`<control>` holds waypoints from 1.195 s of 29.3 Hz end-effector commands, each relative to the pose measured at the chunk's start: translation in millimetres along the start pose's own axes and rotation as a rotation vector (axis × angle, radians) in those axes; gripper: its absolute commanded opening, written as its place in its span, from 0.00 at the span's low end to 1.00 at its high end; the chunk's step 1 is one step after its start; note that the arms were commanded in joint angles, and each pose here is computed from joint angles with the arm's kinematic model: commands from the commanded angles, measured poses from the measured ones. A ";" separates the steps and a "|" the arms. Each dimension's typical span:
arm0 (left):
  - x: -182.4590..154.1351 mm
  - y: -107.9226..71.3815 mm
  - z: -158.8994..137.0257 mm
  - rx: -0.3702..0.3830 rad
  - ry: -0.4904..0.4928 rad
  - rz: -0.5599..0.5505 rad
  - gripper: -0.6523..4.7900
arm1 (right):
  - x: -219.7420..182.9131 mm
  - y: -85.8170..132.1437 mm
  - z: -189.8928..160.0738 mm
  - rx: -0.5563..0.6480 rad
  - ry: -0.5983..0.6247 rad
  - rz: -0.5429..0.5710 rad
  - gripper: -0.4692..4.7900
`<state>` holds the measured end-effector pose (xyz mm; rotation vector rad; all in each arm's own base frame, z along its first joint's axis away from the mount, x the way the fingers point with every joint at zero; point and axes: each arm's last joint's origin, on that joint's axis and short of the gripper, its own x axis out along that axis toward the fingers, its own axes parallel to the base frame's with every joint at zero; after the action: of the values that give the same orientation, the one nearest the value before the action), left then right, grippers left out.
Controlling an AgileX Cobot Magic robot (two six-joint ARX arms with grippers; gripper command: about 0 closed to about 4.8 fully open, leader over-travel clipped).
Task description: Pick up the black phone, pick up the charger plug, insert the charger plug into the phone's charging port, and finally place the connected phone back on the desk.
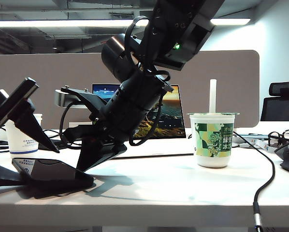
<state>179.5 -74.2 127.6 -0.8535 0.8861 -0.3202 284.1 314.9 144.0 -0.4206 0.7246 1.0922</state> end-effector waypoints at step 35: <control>0.1 -0.2 -0.8 0.032 0.015 -0.009 0.66 | 2.4 14.0 5.3 -0.031 -0.045 0.143 0.08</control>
<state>179.2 -74.2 127.2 -0.8425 0.8889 -0.3261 275.5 322.6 143.6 -0.3768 0.7265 1.2252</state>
